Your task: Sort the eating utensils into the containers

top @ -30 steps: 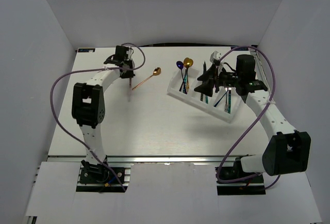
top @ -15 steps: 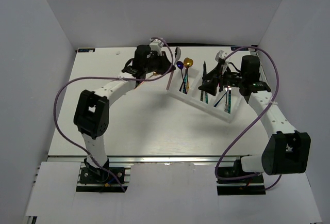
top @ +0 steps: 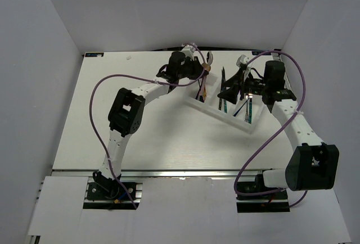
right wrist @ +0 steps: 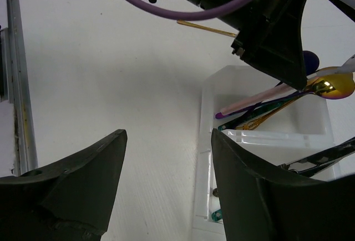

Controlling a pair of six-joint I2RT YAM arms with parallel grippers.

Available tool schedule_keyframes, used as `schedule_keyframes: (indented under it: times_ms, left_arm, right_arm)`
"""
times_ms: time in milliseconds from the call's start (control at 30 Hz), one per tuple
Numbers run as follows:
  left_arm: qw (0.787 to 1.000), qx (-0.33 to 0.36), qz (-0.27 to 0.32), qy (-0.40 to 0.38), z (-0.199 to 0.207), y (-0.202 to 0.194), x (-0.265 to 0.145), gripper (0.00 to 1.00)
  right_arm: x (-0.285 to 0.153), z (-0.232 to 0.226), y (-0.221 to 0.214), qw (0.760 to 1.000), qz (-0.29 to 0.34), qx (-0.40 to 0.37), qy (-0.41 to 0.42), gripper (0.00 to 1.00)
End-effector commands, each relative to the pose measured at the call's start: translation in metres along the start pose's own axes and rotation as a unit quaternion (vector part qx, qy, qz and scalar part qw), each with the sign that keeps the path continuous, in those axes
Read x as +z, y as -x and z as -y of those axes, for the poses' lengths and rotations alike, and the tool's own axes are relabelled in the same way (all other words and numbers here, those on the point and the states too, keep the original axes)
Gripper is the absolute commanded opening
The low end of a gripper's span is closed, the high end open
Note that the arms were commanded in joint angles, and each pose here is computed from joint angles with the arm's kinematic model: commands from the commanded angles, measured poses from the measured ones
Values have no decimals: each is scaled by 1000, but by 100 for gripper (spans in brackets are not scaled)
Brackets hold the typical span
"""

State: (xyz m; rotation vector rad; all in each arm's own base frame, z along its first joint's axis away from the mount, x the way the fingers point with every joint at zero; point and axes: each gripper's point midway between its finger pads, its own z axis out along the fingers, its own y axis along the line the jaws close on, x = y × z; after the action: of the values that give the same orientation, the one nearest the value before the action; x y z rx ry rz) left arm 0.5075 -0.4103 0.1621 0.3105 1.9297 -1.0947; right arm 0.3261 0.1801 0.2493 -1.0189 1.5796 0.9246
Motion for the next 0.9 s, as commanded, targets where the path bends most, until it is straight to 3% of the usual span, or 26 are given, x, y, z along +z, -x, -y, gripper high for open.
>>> schedule_keyframes:
  times_ms: [0, 567, 867]
  left_arm:
    - [997, 28, 68, 6, 22, 42, 3, 0]
    - [995, 29, 73, 56, -4, 22, 26, 0]
    - [997, 28, 51, 53, -3, 5, 19, 21]
  right_arm:
    - [-4, -4, 14, 1000, 18, -23, 3, 69]
    - [-4, -2, 12, 1000, 16, -18, 4, 70]
    - [-3, -1, 8, 1000, 14, -13, 4, 70]
